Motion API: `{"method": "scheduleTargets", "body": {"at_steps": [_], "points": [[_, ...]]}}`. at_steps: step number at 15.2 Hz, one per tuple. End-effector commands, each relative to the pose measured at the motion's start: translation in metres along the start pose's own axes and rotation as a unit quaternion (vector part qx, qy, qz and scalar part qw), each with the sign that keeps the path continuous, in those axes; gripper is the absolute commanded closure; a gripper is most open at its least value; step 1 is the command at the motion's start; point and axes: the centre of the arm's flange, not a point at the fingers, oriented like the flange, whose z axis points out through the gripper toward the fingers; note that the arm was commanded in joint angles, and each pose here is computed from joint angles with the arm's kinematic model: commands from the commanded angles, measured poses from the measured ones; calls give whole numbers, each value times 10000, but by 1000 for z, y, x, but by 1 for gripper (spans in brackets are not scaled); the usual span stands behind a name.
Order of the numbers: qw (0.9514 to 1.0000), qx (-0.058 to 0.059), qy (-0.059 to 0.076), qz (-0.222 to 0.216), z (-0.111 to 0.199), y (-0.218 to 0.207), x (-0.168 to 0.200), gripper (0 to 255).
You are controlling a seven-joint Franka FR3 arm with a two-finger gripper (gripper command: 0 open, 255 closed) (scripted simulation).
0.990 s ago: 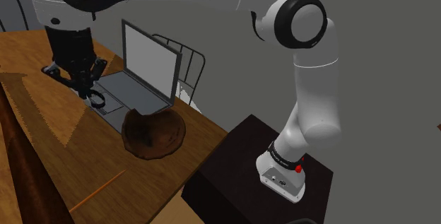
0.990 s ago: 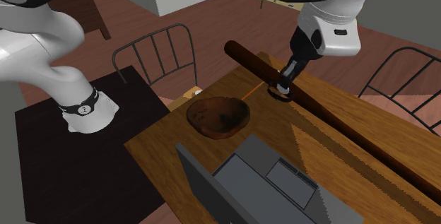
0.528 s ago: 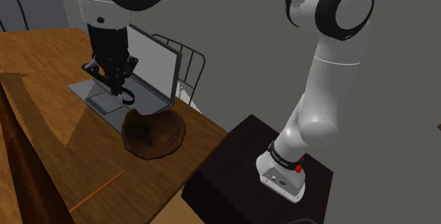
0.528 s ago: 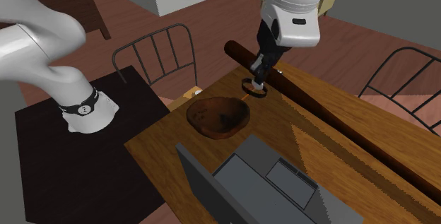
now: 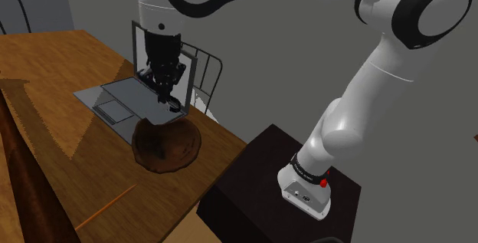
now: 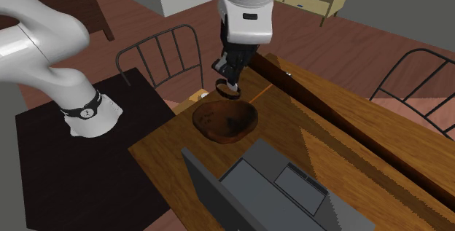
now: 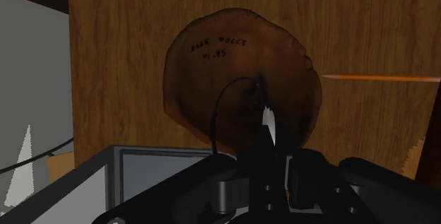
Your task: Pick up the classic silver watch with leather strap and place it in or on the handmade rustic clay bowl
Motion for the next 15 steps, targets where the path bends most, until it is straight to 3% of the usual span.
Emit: {"method": "scheduleTargets", "body": {"at_steps": [1, 15], "points": [[10000, 2, -2, 2, 11, 4, -2, 255], [10000, 2, -2, 2, 84, 7, 9, 255]]}}
